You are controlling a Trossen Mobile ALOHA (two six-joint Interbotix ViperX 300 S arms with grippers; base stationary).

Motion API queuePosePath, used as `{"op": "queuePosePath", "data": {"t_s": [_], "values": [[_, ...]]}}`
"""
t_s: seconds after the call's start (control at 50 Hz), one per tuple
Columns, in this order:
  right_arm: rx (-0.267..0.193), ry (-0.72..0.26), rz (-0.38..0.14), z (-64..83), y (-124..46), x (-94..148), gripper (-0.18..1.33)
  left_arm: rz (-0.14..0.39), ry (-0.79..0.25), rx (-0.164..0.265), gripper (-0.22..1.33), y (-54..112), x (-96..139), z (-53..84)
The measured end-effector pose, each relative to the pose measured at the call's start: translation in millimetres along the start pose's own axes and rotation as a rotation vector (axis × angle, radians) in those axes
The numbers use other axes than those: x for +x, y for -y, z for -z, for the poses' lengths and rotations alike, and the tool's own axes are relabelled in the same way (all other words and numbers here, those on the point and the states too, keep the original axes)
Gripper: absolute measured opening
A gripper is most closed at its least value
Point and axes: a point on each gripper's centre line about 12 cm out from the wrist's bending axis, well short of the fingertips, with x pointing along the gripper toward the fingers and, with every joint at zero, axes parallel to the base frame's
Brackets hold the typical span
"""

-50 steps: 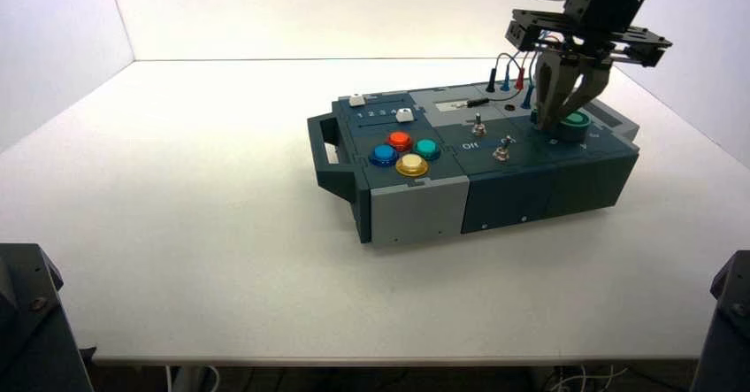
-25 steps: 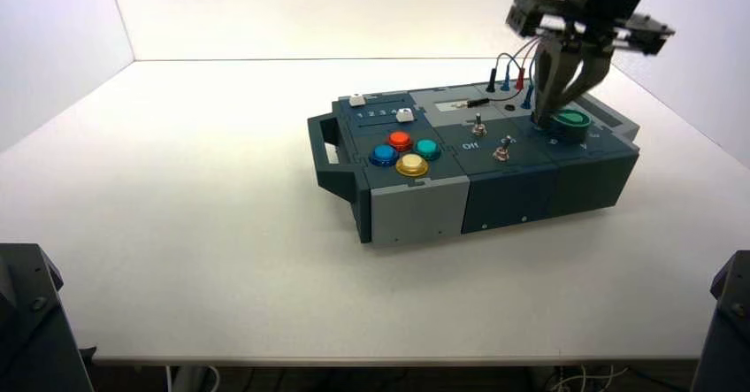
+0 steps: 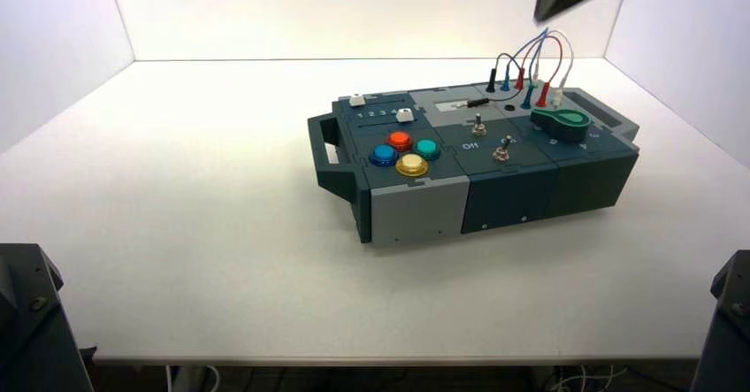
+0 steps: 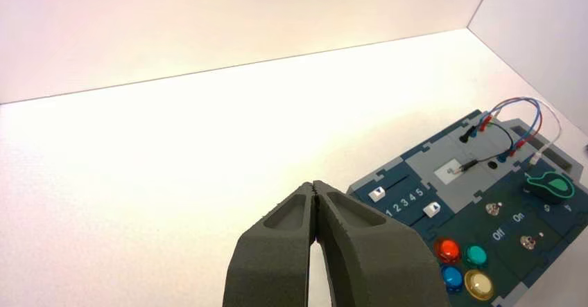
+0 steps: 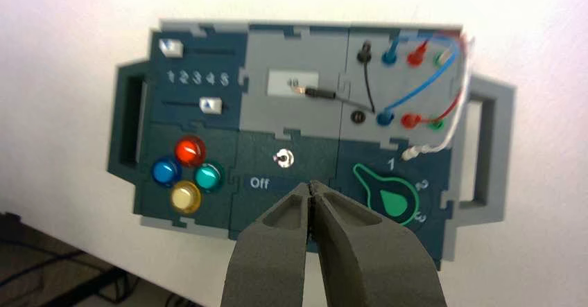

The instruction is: Turn the knob to position 6.

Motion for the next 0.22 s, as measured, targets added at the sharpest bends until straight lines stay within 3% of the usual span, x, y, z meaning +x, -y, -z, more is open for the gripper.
{"op": "queuePosePath", "data": {"t_s": [0.22], "values": [[-0.02, 0.067, -0.004, 2.5, -2.1, -20, -0.14, -0.003, -0.009, 0.0, -0.16, -0.6, 2, 1.1]]}}
